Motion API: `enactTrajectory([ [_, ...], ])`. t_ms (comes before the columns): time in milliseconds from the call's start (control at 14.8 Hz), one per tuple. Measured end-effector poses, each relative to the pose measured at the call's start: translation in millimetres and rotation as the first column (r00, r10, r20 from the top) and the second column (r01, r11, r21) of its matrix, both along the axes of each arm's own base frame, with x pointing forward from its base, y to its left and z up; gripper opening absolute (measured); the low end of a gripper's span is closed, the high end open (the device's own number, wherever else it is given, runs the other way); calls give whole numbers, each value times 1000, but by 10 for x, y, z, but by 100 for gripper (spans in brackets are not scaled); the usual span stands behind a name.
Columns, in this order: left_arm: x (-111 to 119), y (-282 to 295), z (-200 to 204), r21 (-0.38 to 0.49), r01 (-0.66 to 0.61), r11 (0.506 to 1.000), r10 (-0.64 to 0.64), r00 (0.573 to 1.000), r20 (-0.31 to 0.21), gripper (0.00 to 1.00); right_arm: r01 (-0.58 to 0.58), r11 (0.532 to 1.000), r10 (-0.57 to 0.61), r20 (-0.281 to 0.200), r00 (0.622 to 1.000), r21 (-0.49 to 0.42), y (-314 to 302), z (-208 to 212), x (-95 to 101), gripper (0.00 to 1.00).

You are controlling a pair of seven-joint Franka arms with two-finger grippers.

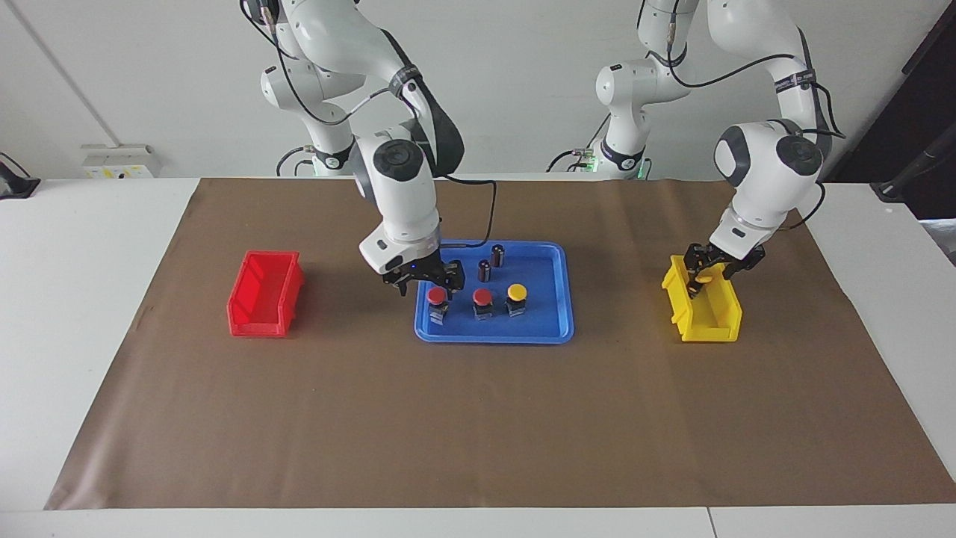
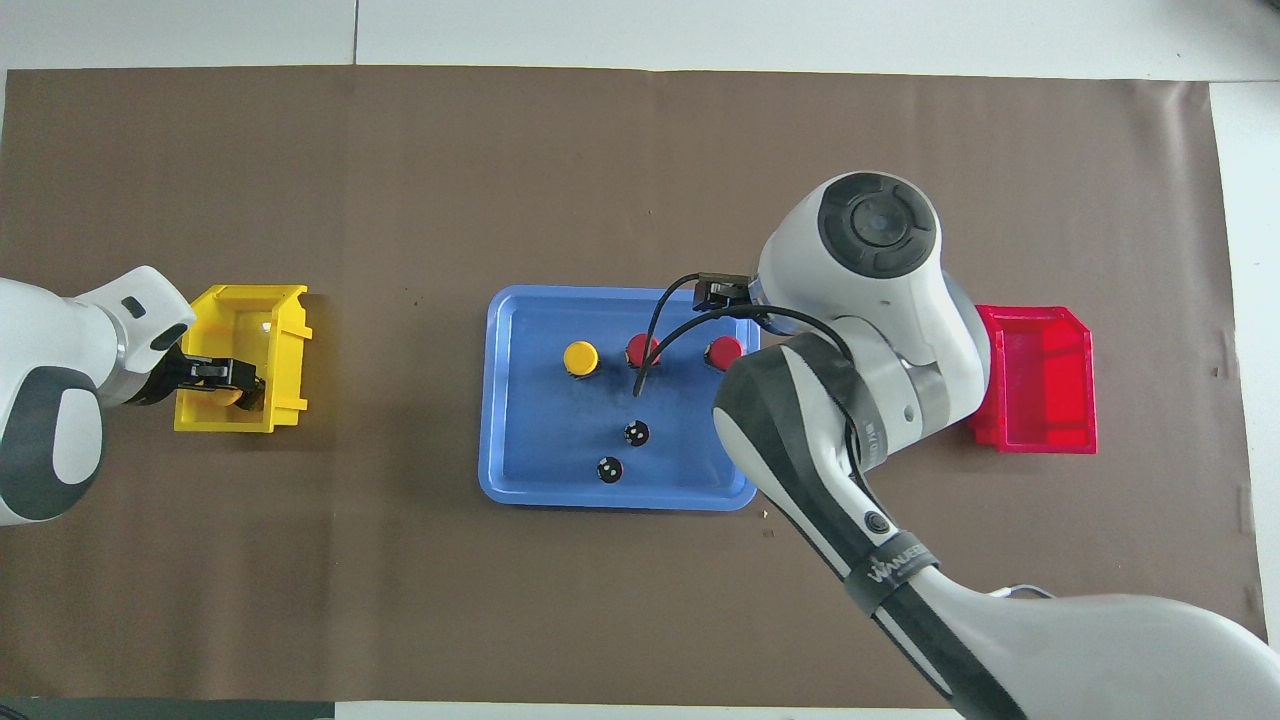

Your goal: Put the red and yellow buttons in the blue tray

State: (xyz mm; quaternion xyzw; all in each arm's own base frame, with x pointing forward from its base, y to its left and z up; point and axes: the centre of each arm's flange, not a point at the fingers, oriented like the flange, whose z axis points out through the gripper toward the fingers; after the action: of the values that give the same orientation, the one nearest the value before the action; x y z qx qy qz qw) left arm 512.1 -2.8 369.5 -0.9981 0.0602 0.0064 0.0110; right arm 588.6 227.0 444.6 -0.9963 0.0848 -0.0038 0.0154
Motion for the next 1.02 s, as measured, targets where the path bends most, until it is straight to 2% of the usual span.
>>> enactTrajectory([
  [135, -16, -1, -28, 0, 0, 1000, 0, 1000, -4, 77, -10, 1000, 10, -15, 1000, -5, -593, 434, 66, 100],
  [271, -24, -3, -41, 0, -2, 1000, 2, 1000, -6, 77, -15, 1000, 14, -30, 999, -6, -1203, 774, 12, 100],
  [542, -31, -10, -52, 0, -21, 1000, 21, 1000, -7, 76, -31, 1000, 31, -44, 999, -3, -2135, 1427, -297, 100],
  [677, -32, -11, -54, 0, -37, 999, 37, 999, -7, 75, -50, 998, 48, -57, 997, -39, -2529, 1788, -422, 100],
  [745, -32, -13, -54, 1, -54, 999, 54, 999, -7, 67, -64, 996, 61, -62, 996, -54, -2727, 1902, -455, 100],
  [880, -33, -24, -55, 1, -68, 998, 68, 998, -6, 41, -64, 996, 59, -77, 995, -55, -3024, 1914, -474, 100],
  [1016, -31, -40, -53, 1, -73, 997, 73, 997, -5, 41, -48, 998, 43, -104, 994, -50, -3201, 1818, -467, 100],
])
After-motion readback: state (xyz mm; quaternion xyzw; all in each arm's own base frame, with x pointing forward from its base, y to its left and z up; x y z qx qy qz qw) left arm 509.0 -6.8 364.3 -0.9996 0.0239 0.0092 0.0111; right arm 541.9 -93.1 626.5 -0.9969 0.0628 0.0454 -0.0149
